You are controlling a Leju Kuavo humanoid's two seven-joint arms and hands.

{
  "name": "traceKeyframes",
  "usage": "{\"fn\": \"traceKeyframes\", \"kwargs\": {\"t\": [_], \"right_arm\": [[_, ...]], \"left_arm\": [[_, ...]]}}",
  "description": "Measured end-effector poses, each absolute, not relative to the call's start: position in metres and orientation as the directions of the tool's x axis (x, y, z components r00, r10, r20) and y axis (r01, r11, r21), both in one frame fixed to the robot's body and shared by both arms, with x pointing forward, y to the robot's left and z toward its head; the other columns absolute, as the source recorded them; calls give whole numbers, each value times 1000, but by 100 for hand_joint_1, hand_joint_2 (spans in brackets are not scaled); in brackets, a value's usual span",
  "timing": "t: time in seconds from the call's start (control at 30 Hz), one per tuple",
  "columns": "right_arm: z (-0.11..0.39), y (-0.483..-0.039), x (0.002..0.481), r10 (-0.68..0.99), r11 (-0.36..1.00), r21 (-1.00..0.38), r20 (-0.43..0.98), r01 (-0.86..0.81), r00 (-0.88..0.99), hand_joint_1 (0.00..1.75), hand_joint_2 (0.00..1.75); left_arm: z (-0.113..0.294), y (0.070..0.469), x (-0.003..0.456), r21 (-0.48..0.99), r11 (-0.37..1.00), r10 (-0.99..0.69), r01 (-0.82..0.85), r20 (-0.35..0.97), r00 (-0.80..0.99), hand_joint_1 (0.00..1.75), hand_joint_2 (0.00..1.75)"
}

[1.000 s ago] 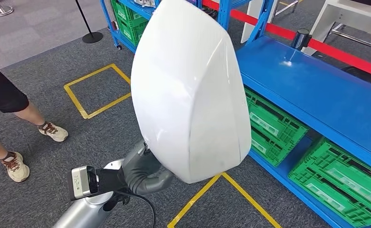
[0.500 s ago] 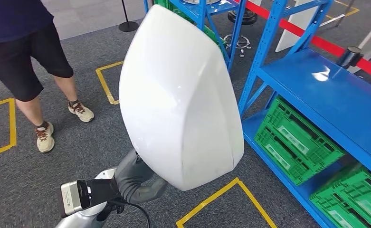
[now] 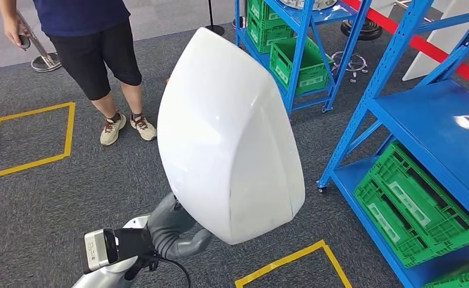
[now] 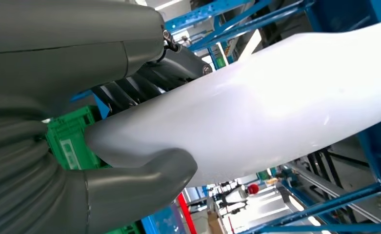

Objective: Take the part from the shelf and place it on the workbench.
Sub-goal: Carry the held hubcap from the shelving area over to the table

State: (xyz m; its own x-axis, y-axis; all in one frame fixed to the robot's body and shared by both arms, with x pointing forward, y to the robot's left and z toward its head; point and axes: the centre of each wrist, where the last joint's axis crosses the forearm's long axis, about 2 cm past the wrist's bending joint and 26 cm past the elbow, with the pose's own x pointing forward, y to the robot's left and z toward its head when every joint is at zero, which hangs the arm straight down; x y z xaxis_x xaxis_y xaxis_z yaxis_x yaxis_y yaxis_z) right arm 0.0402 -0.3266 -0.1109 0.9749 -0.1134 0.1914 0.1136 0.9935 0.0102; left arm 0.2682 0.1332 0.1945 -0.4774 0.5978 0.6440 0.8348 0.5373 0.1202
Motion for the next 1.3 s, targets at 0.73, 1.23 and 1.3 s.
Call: {"fn": "traceKeyframes", "kwargs": {"t": [0.73,1.23,1.3], "right_arm": [[-111,-332,37,-98,995,21,224,96,970,0,0],[-111,-330,39,-137,990,2,174,139,975,0,0],[-111,-330,39,-146,989,-3,166,148,975,0,0]], "left_arm": [[189,138,275,112,574,551,811,681,-483,175,175],[192,143,274,141,590,525,795,681,-511,175,175],[194,142,274,144,588,527,796,679,-512,175,175]]}}
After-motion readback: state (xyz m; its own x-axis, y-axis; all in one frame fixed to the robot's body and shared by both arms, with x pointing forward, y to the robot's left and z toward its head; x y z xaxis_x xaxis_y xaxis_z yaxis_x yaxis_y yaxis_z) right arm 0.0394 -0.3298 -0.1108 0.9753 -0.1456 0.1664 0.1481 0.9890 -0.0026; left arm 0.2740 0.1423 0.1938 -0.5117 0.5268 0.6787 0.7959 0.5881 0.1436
